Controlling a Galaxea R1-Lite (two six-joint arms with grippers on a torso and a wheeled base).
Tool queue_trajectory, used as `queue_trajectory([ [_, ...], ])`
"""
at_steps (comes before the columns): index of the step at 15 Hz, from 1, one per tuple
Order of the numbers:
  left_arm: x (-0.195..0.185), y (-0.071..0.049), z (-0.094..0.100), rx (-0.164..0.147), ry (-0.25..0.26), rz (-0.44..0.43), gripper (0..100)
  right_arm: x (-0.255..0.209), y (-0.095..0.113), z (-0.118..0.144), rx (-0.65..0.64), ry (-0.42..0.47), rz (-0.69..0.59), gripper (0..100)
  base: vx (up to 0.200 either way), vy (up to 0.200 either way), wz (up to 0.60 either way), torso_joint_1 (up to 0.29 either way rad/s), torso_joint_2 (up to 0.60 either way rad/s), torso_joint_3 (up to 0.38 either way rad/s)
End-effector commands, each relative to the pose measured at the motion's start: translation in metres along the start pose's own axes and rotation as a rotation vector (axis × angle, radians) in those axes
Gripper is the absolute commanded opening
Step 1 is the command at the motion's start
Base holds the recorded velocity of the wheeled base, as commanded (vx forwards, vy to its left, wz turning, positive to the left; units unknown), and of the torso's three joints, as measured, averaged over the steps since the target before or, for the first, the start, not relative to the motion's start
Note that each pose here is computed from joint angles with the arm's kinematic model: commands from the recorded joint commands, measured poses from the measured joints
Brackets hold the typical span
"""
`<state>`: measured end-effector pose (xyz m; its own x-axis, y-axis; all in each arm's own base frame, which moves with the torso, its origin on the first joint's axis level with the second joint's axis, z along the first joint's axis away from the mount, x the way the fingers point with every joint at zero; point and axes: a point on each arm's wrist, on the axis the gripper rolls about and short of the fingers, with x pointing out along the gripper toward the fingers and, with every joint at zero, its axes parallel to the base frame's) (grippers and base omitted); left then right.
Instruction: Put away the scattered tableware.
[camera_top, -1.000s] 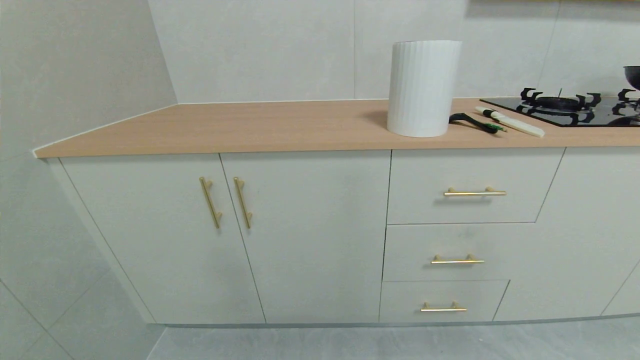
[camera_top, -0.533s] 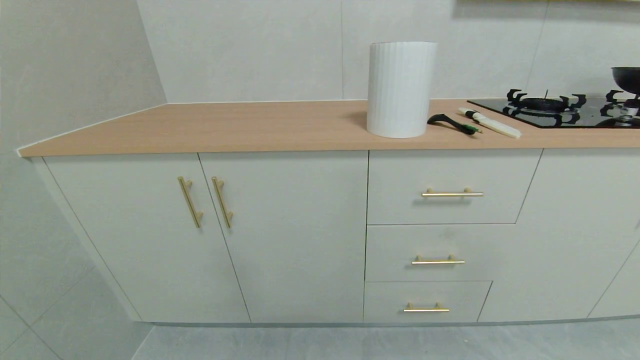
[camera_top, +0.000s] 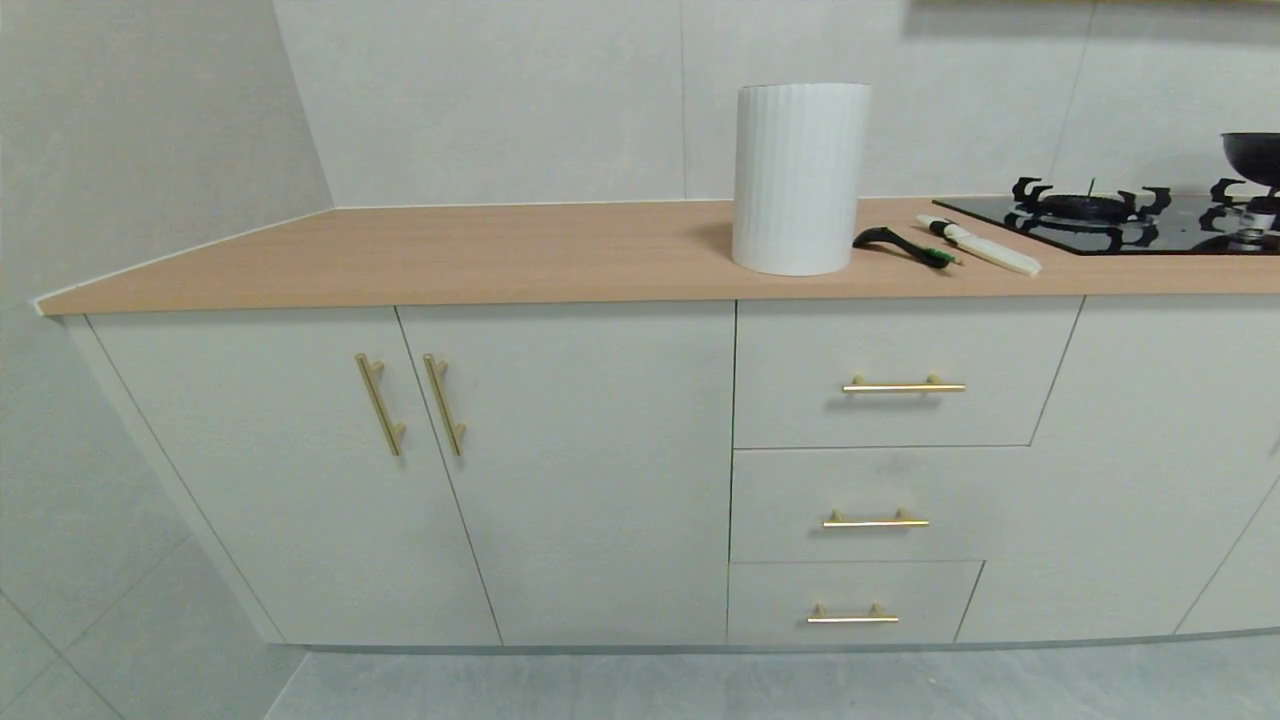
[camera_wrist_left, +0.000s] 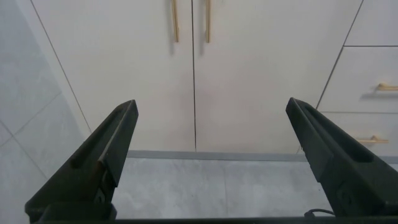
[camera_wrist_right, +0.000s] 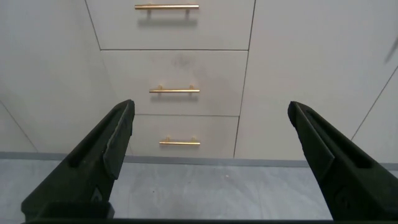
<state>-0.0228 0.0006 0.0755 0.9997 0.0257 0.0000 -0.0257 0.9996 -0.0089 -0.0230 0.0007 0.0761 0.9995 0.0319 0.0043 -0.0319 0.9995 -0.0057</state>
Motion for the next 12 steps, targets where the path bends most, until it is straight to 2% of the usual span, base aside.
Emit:
queue_trajectory([
  [1, 0.0, 0.0, 0.0, 0.0, 0.0, 0.0, 100, 0.0001, 0.0, 0.0, -0.001, 0.001, 0.0, 100, 0.2, 0.0, 0.0, -0.002, 0.0, 0.002],
  [2, 0.0, 0.0, 0.0, 0.0, 0.0, 0.0, 100, 0.0001, 0.0, 0.0, -0.001, 0.001, 0.0, 100, 0.2, 0.0, 0.0, -0.007, 0.0, -0.002],
  [12, 0.0, 0.0, 0.0, 0.0, 0.0, 0.0, 100, 0.0001, 0.0, 0.0, -0.001, 0.001, -0.001, 100, 0.0, 0.0, 0.0, 0.0, 0.0, 0.0],
])
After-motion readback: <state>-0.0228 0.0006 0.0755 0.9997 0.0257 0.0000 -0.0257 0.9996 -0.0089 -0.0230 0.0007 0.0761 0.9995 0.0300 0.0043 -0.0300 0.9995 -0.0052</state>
